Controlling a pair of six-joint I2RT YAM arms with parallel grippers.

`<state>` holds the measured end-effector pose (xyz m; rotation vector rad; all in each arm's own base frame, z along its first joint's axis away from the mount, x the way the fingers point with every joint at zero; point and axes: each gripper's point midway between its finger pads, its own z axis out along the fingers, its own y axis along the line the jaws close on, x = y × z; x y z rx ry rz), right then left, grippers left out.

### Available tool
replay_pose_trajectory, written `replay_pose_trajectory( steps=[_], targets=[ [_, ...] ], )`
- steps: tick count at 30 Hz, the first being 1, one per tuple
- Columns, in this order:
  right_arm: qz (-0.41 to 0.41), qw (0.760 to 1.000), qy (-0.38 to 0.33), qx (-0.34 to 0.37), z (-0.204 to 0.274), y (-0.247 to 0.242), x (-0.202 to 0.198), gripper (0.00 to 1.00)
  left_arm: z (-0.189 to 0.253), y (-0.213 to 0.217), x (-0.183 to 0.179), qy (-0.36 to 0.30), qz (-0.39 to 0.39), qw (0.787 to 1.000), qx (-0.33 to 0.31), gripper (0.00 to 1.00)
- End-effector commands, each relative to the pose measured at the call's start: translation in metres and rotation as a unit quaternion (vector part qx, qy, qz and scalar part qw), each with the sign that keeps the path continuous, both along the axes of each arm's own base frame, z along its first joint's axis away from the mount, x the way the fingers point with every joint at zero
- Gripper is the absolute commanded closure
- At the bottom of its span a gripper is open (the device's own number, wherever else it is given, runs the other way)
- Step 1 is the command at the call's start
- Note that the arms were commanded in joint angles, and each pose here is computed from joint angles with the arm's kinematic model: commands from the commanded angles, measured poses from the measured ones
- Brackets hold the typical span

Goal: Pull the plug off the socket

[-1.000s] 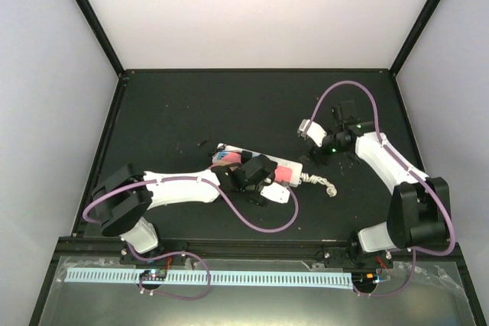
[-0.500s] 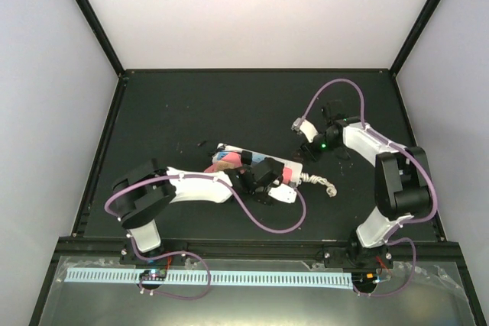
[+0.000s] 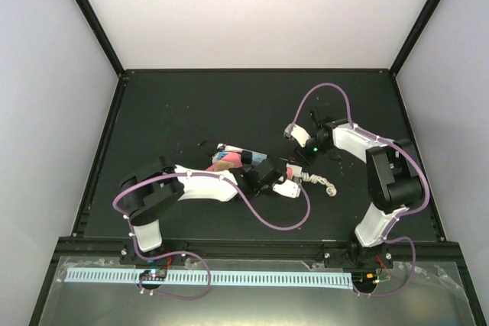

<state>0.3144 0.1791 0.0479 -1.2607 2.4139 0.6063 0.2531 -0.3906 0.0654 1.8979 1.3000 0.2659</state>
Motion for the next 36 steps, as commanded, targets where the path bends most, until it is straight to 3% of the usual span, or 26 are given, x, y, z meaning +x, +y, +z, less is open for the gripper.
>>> replay_pose_trajectory(
  steps=[1,10,18,23,29,34,36],
  targets=[
    [0.005,1.0,-0.004,-0.015,-0.009,-0.003,0.002,0.47,0.054,-0.014,0.015,-0.032,0.015,0.998,-0.059,0.24],
    [0.003,1.0,-0.018,-0.011,-0.001,-0.003,0.003,0.54,0.06,-0.009,0.015,0.011,0.011,0.998,-0.06,0.42],
    [0.0,0.993,-0.086,0.078,0.057,-0.032,0.001,0.52,0.047,0.0,0.013,0.104,0.004,0.993,-0.047,0.42],
    [0.045,0.983,-0.158,0.084,0.074,-0.048,-0.025,0.47,0.039,0.001,0.013,0.152,0.003,0.988,-0.035,0.43],
    [0.103,0.968,-0.22,0.07,0.061,-0.048,-0.054,0.33,0.039,0.003,0.01,0.221,0.004,0.974,-0.044,0.52],
    [0.105,0.967,-0.228,0.041,0.053,-0.049,-0.047,0.32,0.038,0.003,0.004,0.245,-0.007,0.968,-0.043,0.6],
    [0.1,0.975,-0.194,0.035,0.048,-0.048,-0.046,0.34,0.039,0.003,0.004,0.245,-0.007,0.968,-0.044,0.61]
  ],
)
